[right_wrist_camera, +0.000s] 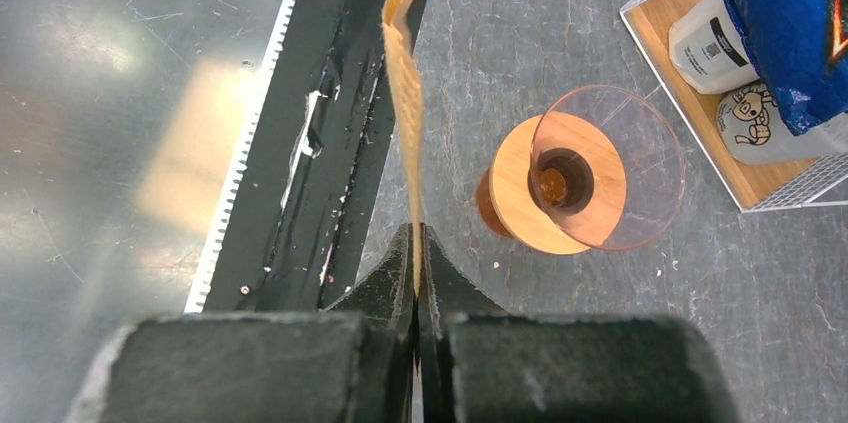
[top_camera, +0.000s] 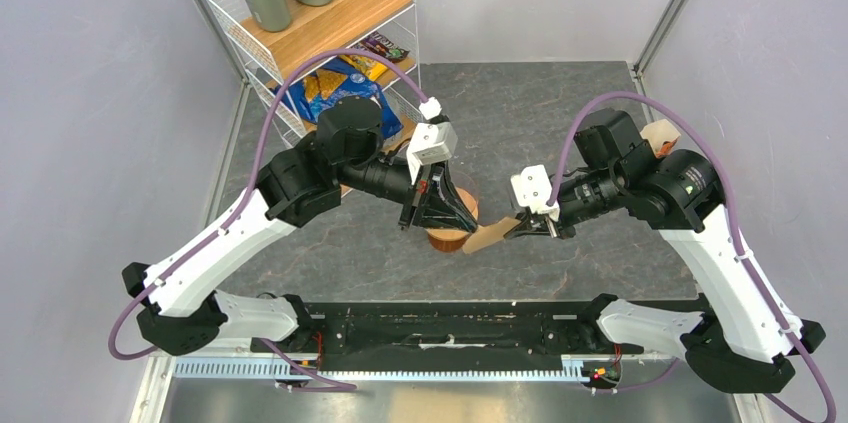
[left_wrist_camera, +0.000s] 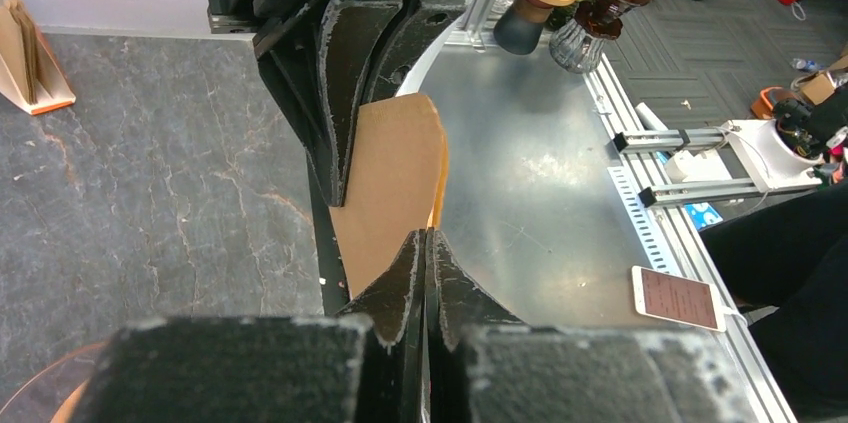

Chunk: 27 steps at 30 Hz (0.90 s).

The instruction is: Place the coffee filter in the dripper

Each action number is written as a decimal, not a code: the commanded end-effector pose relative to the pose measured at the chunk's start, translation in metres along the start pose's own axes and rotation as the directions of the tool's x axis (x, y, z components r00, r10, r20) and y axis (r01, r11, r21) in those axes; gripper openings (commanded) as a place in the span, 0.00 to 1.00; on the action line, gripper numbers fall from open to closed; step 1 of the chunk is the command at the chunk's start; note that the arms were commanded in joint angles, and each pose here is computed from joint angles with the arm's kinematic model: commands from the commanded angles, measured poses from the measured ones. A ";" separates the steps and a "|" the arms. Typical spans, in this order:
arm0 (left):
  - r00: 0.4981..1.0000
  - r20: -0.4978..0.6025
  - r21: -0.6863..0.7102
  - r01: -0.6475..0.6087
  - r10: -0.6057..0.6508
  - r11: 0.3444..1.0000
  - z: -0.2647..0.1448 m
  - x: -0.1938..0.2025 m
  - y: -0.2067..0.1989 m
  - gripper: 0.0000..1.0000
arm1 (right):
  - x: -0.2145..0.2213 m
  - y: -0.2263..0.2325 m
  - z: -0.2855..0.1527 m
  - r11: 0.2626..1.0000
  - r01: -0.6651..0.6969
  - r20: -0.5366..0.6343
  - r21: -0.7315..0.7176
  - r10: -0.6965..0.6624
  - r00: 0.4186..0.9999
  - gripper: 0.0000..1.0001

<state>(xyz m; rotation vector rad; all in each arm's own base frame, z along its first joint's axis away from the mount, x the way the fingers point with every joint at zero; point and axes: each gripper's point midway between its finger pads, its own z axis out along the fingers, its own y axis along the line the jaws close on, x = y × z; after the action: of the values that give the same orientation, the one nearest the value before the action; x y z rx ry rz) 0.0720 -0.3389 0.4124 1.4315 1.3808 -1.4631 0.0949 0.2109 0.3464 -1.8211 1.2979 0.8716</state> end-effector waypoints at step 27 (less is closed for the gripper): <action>0.999 0.008 -0.048 0.054 -0.053 0.997 0.016 -0.002 0.015 0.02 | -0.012 -0.021 0.008 0.996 -0.071 0.033 0.062 0.070 0.997 0.00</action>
<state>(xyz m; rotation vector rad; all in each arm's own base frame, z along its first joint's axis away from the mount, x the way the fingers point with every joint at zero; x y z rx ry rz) 0.0828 -0.3529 0.4015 1.3900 1.4633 -1.4523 0.1023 0.2203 0.3483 -1.7770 1.3436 0.8789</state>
